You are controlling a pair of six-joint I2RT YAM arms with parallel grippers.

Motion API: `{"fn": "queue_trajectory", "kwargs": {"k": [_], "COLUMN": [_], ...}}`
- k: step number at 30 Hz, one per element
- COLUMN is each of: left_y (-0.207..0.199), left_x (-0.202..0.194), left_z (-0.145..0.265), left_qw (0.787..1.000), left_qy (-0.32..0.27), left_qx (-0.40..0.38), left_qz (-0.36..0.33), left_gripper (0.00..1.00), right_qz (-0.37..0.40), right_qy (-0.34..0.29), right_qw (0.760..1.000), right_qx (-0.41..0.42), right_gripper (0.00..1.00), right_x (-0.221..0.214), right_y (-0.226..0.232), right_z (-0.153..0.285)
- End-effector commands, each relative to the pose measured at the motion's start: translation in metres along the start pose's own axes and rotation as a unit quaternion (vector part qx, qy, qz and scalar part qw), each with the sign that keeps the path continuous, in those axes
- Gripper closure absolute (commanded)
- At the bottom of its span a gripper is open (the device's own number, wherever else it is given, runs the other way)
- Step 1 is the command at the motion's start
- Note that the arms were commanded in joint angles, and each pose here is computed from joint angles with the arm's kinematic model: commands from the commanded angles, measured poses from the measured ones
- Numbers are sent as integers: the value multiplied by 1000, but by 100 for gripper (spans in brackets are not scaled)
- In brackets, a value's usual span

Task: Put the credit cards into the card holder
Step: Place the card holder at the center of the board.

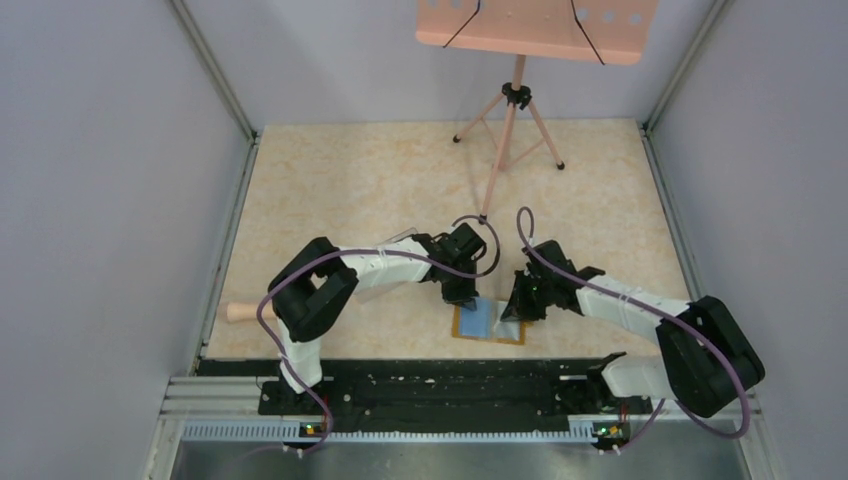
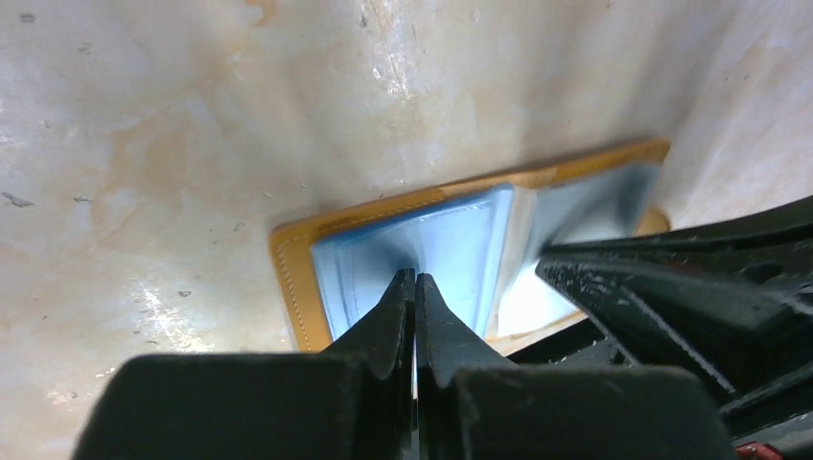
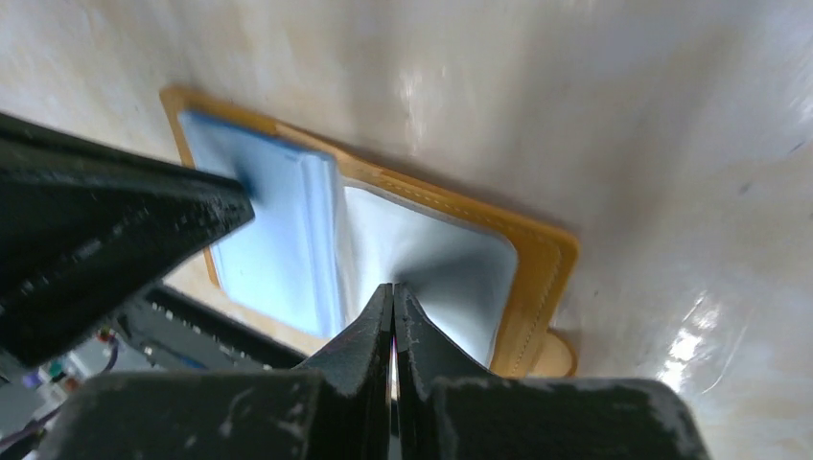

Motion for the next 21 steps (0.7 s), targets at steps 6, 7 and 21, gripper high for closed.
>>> {"fn": "queue_trajectory", "kwargs": {"k": [6, 7, 21], "left_y": [13, 14, 31], "left_x": [-2, -4, -33], "left_z": [7, 9, 15], "left_qw": [999, 999, 997], "left_qy": [-2, -2, 20], "left_qx": [46, 47, 70], "left_qz": [-19, -18, 31], "left_gripper": [100, 100, 100], "right_qz": [-15, -10, 35], "right_qy": [85, 81, 82], "right_qw": [994, 994, 992], "right_qx": [-67, -73, -90], "right_gripper": [100, 100, 100], "right_x": [-31, -29, -13], "right_y": [-32, -32, -25], "right_z": [3, 1, -12]}}
Point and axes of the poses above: each gripper's point midway between its finger pads, its own z axis back along the fingers, its own y axis along the line the jaws close on, x = y × z, the point moved 8 cm from there along z, back along the fingers, and after that the axes turned 15 degrees about -z, right-handed, at the moved point
